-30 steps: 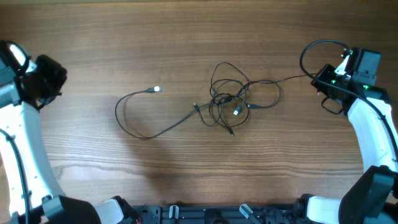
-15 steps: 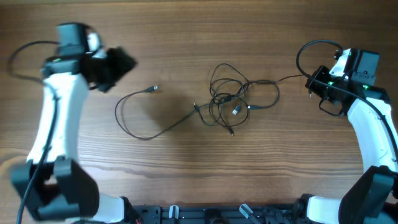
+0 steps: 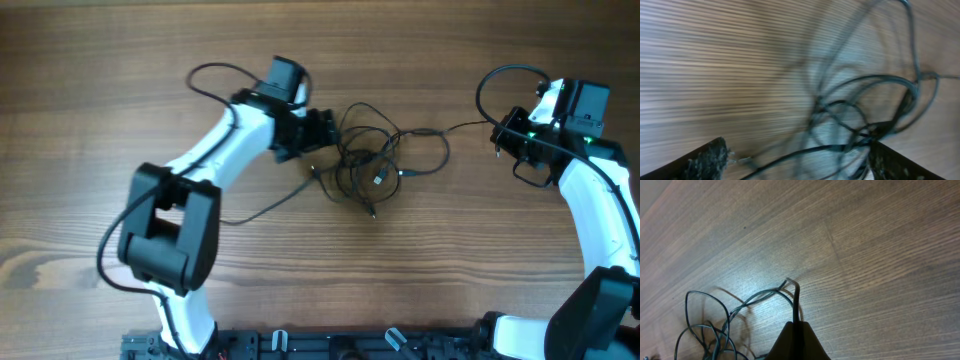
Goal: Untangle cables
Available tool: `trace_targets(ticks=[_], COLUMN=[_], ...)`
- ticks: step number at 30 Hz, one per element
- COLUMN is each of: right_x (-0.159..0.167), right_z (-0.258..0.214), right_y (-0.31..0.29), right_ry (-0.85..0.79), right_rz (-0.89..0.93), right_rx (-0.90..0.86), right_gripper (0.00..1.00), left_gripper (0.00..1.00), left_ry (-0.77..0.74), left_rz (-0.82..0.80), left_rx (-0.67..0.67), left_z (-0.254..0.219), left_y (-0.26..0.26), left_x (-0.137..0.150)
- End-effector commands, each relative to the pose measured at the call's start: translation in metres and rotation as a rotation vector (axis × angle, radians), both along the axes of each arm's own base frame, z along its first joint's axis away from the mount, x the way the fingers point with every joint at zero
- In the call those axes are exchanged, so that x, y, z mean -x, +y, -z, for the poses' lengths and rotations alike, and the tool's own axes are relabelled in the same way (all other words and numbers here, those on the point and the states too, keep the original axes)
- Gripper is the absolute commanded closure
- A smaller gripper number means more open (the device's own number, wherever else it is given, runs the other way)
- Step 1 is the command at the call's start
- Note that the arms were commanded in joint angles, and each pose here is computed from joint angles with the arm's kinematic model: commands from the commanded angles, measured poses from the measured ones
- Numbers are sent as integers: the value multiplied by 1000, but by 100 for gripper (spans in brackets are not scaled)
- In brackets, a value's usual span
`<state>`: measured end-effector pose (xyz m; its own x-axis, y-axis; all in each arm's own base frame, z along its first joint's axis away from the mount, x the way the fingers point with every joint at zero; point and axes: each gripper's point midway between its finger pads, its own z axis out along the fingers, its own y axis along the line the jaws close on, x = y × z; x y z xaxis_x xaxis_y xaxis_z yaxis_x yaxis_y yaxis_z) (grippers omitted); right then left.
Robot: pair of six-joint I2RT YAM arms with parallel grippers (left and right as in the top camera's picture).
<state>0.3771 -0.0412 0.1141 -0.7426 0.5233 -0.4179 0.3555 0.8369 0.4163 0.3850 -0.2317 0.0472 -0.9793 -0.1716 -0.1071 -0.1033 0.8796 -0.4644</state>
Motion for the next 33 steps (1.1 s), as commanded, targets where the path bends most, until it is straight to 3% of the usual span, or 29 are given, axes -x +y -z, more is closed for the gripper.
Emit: trace_targets(ticks=[1,4,6,12,20,30,31,32,33], right_x=[1,3,4,4,4,4,4,4,4], right_z=[-3,-2,-1,-1,-1,-1,-1,-1,-1], right_y=[5,5,5,5,5,5,5,5,5], right_ry=[-7,2,4,5,5,5,5,4,4], right_rz=[-27,-26,-26,-26,-27,-27,-27,-27,-27], right_rx=[-8,-10,-11,-11,-10,-10,-10,-10,-9], right_gripper=[96,96,96,96,96,96,96,96,96], left_gripper=[14,22,42,56,96,96,88,71,44], left_ry=[-4,-30,-53,-92,-138,-108,-98,-87,-80], left_rz=[-17,-10,3,39,113,77,76,78,81], left_rx=[47,37,6,-114,-257,-239,-216,-191,-164], left_z=[-3,-4,-3,5,12,13,12,12,10], left_y=[-37,-53,-60,-68,-54,-25,-26,-27,-30], left_x=[5,10,13,30,37,19,18,18,18])
